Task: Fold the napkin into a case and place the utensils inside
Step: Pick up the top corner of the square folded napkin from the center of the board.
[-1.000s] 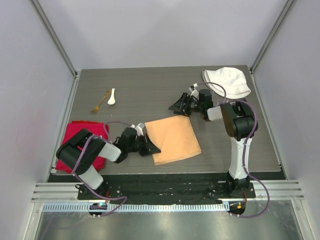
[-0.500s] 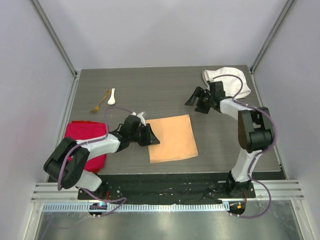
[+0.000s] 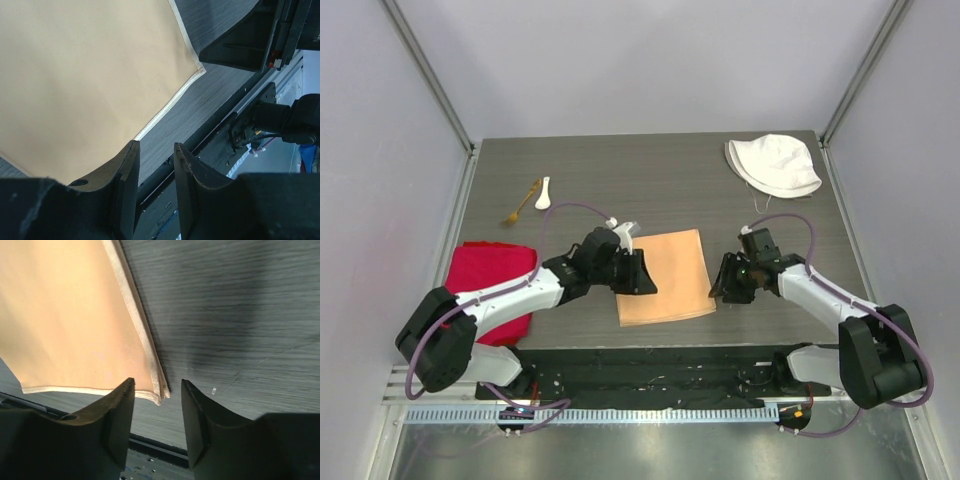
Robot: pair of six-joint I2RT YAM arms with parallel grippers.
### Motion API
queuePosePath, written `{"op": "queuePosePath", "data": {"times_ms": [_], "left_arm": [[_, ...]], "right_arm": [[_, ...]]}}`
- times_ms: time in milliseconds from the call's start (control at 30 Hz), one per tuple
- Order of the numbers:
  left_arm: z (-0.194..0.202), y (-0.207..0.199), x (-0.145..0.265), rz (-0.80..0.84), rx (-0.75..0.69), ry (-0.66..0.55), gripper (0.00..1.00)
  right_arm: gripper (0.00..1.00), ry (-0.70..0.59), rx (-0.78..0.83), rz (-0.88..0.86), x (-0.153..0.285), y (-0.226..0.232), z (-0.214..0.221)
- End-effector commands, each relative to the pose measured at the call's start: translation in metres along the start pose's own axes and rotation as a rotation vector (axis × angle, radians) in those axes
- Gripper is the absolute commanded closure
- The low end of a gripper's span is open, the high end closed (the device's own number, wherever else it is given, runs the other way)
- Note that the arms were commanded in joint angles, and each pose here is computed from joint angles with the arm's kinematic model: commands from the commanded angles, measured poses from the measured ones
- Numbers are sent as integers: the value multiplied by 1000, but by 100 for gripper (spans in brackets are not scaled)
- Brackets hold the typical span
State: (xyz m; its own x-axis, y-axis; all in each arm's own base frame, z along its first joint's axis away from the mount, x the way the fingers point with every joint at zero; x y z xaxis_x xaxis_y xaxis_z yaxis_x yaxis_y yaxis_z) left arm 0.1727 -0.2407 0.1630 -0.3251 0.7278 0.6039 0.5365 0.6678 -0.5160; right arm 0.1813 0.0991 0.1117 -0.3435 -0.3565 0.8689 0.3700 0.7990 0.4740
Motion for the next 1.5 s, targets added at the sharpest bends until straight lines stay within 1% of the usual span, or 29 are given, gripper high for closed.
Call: {"op": "queuePosePath", "data": {"times_ms": [0, 67, 100, 233, 333, 400, 467, 567, 967, 1400, 1433, 1467], "left_arm": [[-13, -11, 0, 15, -31, -27, 63], [-12, -15, -1, 20, -33, -27, 64], [-12, -15, -1, 22, -36, -29, 64], [-9, -16, -2, 20, -31, -24, 64], [-6, -15, -4, 22, -26, -19, 64], [-4, -14, -5, 25, -20, -12, 64], [-2, -13, -6, 29, -13, -11, 64], [0, -12, -7, 30, -7, -7, 64], [2, -12, -9, 34, -1, 5, 64], [-1, -16, -8, 23, -29, 4, 64], [-1, -16, -8, 23, -31, 6, 64], [-1, -16, -7, 20, -32, 2, 64]], "right_arm": [[57, -66, 18, -3, 0, 5, 5], [59, -57, 24, 4, -2, 4, 10], [62, -56, 22, 4, -3, 4, 10], [67, -59, 16, 5, -3, 4, 12], [73, -60, 19, -8, -1, 8, 12], [73, -61, 22, -17, 1, 10, 13], [77, -57, 25, -21, 2, 12, 13], [80, -44, 28, -26, 2, 14, 16], [80, -15, 25, -7, -1, 9, 21], [81, 4, 4, -9, 0, 1, 30], [81, 4, 3, -12, 0, 0, 31], [84, 1, 3, -13, 0, 0, 31]]}}
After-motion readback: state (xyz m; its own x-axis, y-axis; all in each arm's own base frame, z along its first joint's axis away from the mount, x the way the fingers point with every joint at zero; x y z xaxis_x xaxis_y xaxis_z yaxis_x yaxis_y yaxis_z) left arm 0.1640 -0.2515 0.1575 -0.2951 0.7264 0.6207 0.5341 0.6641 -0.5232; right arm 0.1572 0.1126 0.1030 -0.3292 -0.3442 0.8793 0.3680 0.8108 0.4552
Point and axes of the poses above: each gripper's point midway between its finger pads, its own x axis back along the fingers, its own y axis along the line the jaws close on, z = x × y, the point moved 9 cm from there along x, back along the fingers, and after that the axes turned 13 degrees about -x, right-handed, at the moved point
